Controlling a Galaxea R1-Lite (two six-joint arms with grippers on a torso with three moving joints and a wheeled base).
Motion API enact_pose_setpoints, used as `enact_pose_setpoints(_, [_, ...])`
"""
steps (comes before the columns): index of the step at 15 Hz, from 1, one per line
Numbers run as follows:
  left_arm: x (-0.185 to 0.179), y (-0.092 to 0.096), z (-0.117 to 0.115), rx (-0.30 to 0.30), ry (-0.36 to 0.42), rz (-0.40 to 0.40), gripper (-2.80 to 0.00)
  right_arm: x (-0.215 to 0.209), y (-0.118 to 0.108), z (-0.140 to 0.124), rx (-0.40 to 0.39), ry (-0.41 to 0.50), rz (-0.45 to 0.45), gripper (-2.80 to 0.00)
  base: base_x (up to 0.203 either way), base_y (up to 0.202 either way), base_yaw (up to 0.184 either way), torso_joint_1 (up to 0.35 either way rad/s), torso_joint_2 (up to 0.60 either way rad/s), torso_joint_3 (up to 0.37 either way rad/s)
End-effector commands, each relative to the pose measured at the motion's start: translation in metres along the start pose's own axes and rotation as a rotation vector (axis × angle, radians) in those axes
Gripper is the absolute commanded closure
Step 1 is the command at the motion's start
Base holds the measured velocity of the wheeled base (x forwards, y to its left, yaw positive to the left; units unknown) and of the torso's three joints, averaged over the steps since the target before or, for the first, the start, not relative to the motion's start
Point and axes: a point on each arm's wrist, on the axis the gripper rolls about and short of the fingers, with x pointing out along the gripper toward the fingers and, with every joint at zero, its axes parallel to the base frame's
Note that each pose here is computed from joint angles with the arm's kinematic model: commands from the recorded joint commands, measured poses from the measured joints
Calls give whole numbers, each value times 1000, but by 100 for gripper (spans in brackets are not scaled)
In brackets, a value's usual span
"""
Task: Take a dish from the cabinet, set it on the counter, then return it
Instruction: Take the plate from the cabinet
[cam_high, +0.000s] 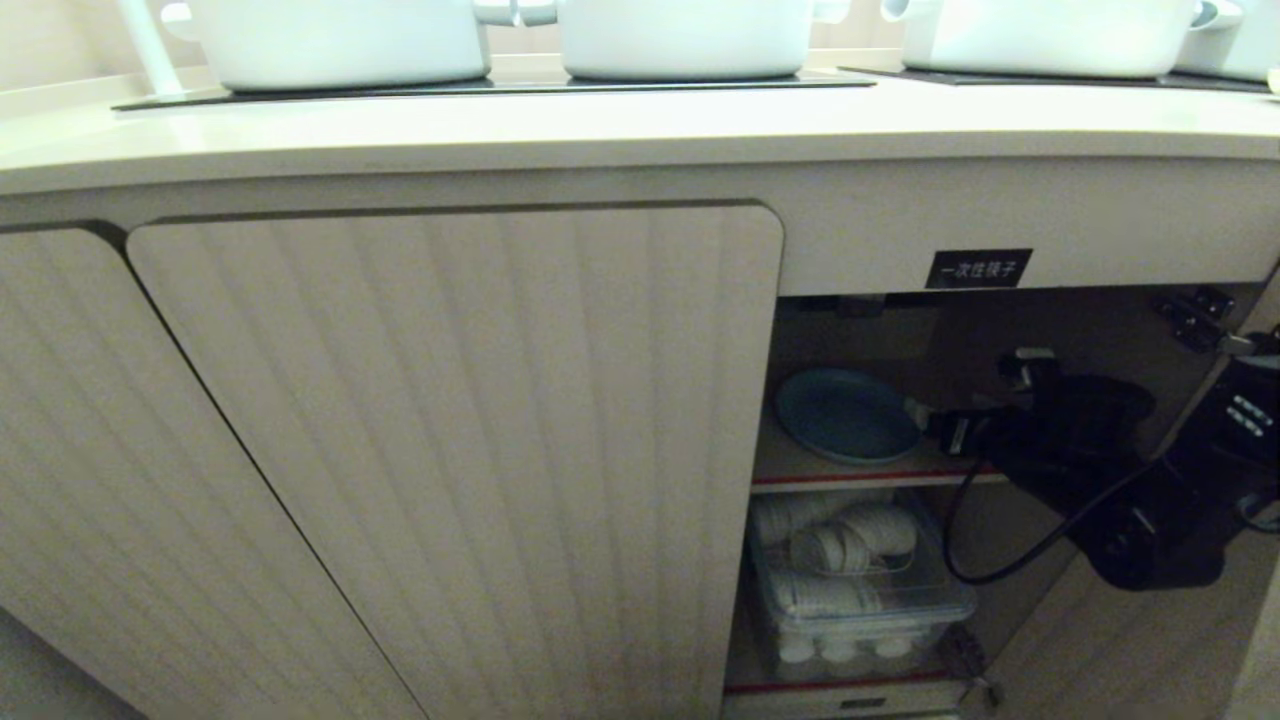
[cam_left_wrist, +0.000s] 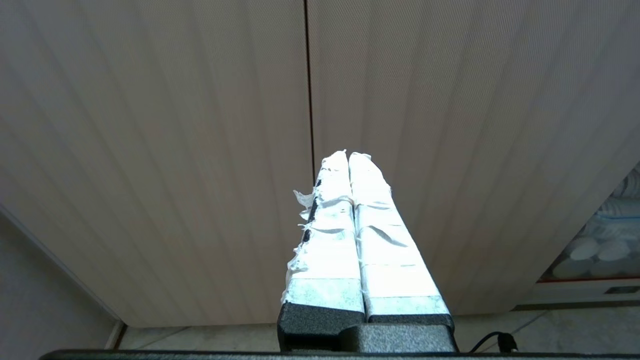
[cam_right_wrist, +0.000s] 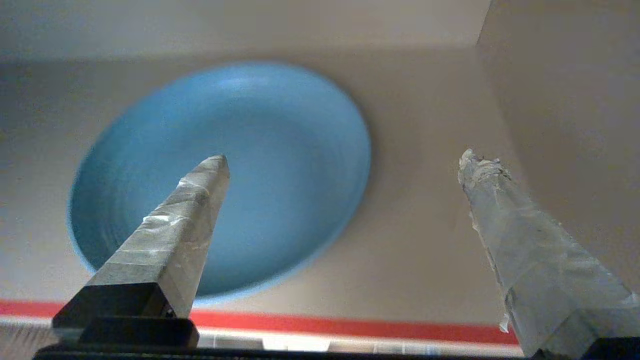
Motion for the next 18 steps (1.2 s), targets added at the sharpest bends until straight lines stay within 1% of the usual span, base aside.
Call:
enact_pose_setpoints(1, [0, 0, 0, 0, -1, 0, 0, 3, 0, 4, -1, -15, 3, -280, 0, 0, 0, 0, 0, 0])
enact_pose_setpoints(11, [0, 0, 0, 0, -1, 0, 0, 6, 5, 5, 4, 42, 12, -280, 0, 0, 0, 0, 0, 0])
enact_pose_setpoints(18, [0, 0, 0, 0, -1, 1, 0, 11, 9, 15, 10, 106, 19, -280, 0, 0, 0, 0, 0, 0])
